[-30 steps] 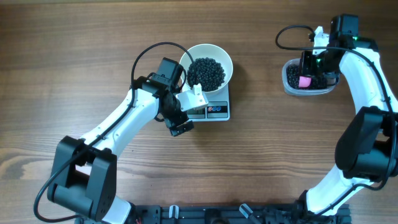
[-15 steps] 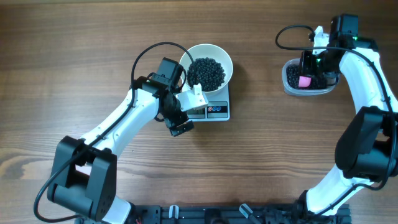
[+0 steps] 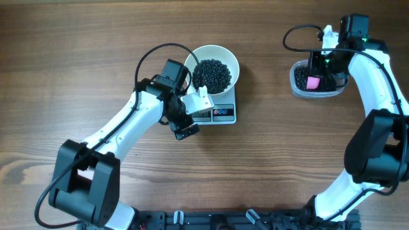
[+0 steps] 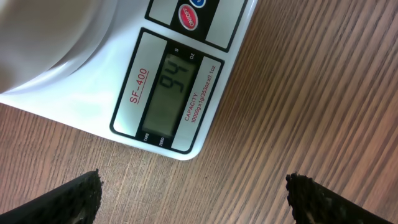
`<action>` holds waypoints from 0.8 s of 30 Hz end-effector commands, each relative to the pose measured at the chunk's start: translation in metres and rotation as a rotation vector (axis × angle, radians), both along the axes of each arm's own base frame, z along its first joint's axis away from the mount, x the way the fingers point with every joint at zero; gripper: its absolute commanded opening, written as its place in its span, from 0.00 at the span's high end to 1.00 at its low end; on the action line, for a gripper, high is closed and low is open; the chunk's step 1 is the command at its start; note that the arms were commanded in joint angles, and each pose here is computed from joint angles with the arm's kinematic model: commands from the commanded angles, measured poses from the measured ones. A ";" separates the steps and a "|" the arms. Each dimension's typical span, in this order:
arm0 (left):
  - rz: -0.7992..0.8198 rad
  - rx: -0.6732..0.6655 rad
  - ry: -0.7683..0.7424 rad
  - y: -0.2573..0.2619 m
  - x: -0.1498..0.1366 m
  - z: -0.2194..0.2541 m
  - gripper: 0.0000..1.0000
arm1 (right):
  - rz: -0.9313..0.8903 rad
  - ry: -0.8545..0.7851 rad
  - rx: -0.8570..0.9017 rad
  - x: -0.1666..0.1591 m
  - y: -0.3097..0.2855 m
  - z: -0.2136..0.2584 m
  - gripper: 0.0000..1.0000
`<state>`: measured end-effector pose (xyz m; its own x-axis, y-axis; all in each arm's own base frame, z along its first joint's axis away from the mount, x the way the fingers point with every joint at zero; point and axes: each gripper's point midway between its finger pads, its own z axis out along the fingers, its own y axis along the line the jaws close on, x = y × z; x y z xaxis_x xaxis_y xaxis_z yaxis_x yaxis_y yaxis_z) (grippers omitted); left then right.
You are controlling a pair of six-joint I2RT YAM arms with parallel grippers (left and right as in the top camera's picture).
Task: Scoop item into bowl and weigh 150g on scale
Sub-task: 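Dig the scoop into the beans with the right gripper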
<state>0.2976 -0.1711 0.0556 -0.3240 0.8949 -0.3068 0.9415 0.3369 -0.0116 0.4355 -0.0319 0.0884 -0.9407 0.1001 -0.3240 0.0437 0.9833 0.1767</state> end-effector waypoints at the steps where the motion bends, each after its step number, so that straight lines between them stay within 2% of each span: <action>1: -0.019 -0.011 0.013 -0.001 -0.003 -0.003 0.00 | 0.032 0.017 0.287 -0.001 0.052 0.001 0.96; 6: -0.019 -0.011 0.013 -0.001 -0.003 -0.003 0.00 | 0.064 0.137 0.333 -0.034 0.056 -0.004 0.96; 10: -0.019 -0.011 0.013 -0.001 -0.003 -0.003 0.00 | -0.016 0.123 0.344 -0.033 0.023 -0.003 0.96; 14: -0.019 -0.011 0.013 -0.001 -0.003 -0.003 0.00 | -0.076 0.073 0.442 -0.032 -0.002 0.006 0.96; 24: -0.019 -0.011 0.013 -0.001 -0.003 -0.003 0.00 | -0.186 0.007 0.432 -0.035 -0.061 0.007 0.96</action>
<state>0.2976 -0.1711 0.0556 -0.3240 0.8949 -0.3068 0.9415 0.3369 -0.0116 0.4023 -0.0803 0.0996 -0.9054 0.3703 -0.2079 0.2065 0.8116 0.5465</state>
